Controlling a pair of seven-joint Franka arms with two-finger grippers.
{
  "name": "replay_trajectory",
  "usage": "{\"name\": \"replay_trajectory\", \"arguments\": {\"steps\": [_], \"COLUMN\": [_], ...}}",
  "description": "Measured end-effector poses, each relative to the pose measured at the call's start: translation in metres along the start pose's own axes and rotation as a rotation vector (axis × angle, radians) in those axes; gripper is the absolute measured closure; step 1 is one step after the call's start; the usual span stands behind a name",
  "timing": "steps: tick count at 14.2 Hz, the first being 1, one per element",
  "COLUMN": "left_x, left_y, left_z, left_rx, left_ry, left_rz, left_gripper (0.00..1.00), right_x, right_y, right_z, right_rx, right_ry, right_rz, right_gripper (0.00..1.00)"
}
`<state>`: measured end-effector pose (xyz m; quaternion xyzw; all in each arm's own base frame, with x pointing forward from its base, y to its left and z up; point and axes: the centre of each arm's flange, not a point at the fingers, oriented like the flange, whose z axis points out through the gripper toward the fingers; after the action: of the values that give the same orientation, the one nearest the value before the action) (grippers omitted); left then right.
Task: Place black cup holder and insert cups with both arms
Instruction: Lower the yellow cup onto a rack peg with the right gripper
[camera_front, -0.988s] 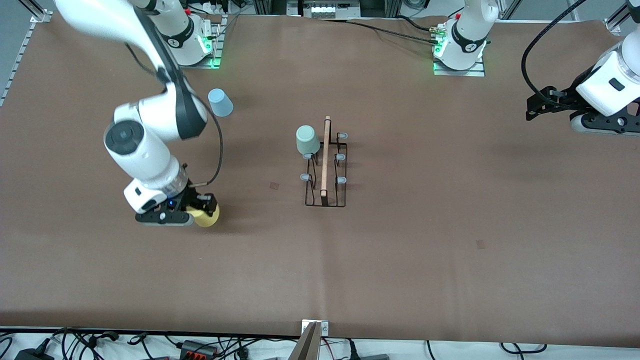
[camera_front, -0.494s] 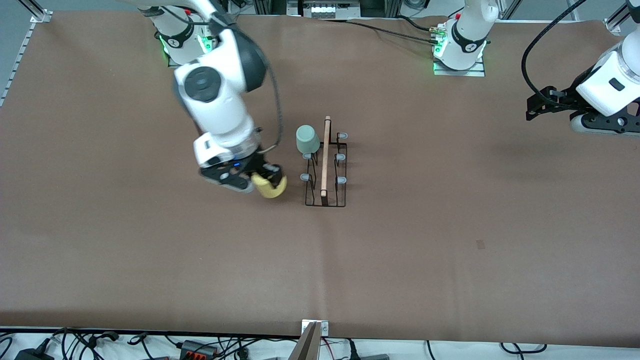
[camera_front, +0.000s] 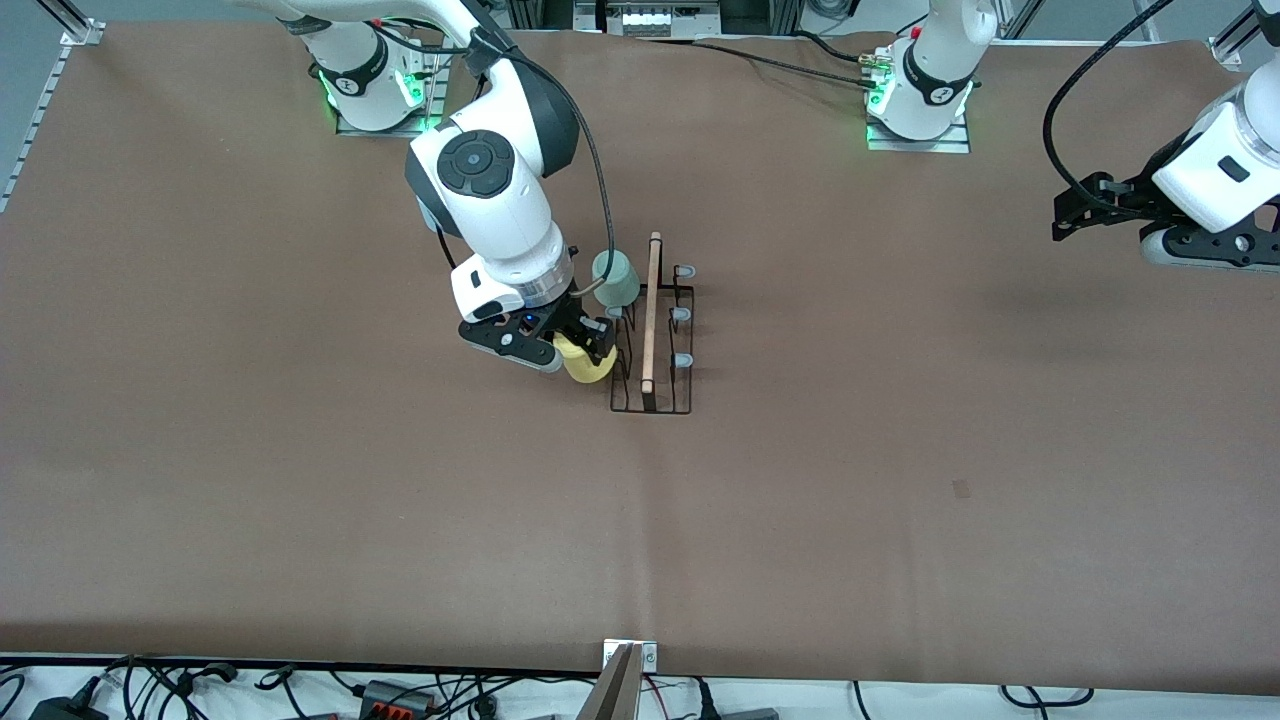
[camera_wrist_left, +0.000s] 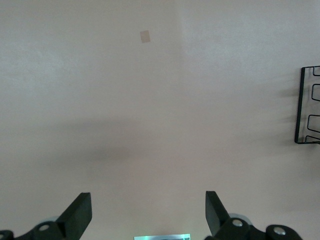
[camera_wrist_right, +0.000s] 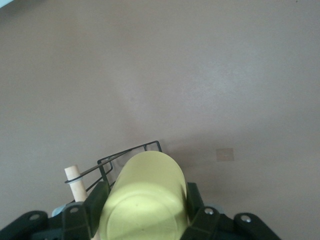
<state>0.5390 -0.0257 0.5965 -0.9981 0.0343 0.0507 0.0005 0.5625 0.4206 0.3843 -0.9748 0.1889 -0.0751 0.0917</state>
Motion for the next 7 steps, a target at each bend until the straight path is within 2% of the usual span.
{"name": "replay_trajectory", "arguments": {"steps": [7], "left_x": [-0.001], "left_y": [0.0], "left_z": [0.001], "left_rx": [0.0], "left_ry": [-0.013], "left_rz": [0.0], "left_gripper": [0.0], "right_x": [-0.017], "right_y": [-0.005], "right_z": [0.036], "right_rx": [-0.022], "right_ry": [-0.024], "right_rz": [-0.023], "right_gripper": [0.32]}}
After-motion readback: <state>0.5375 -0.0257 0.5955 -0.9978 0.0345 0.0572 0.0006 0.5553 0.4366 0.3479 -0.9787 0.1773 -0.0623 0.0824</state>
